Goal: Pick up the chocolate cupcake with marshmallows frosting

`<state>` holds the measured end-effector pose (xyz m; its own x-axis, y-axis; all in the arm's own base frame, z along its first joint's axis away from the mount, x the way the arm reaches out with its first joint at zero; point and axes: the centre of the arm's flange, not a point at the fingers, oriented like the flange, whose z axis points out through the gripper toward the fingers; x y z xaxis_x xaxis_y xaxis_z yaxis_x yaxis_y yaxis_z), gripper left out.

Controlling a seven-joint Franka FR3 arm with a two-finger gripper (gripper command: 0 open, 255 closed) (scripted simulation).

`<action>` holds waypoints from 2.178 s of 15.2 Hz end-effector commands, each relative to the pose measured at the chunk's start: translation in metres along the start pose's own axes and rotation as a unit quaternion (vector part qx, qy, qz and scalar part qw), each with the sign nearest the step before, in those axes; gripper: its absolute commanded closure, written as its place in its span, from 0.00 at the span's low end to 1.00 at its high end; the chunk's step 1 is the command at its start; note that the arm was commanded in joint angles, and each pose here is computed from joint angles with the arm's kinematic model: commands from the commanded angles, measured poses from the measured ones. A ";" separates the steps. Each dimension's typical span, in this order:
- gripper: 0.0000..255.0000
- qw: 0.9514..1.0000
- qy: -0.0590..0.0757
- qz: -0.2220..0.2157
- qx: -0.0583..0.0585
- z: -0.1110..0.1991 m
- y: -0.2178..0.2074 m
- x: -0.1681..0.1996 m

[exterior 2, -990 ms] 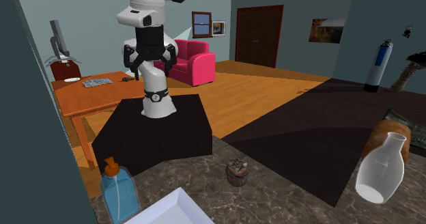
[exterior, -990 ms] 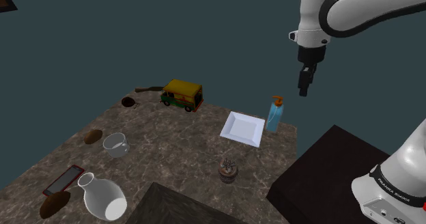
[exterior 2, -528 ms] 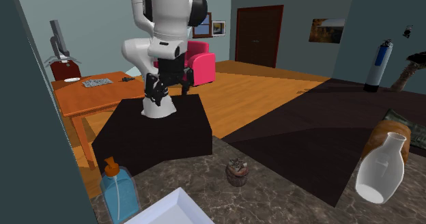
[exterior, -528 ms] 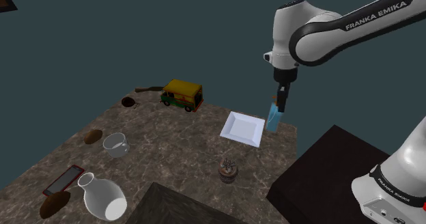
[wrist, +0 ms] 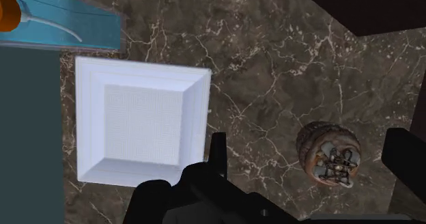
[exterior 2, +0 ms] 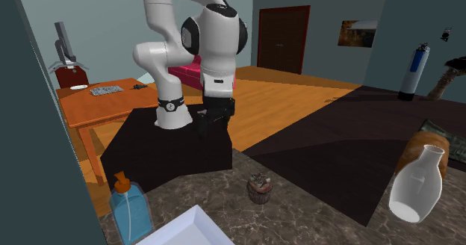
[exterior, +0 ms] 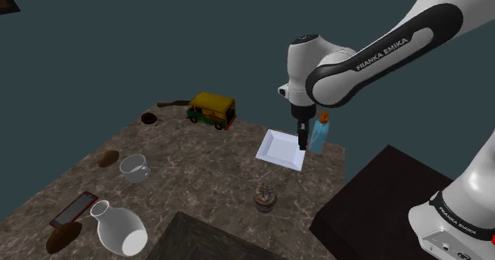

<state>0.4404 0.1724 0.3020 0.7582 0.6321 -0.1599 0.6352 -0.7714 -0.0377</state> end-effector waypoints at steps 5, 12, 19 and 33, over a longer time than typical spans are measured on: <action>0.00 0.997 0.007 -0.075 0.000 0.048 -0.032 0.052; 0.00 0.987 0.015 -0.162 0.001 0.101 -0.079 0.107; 0.00 0.980 0.018 -0.200 0.001 0.141 -0.103 0.132; 1.00 0.980 0.018 -0.200 0.001 0.164 -0.103 0.136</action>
<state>0.4553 0.3262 0.1237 0.4544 0.8858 -0.0943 0.8823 -0.4621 -0.0894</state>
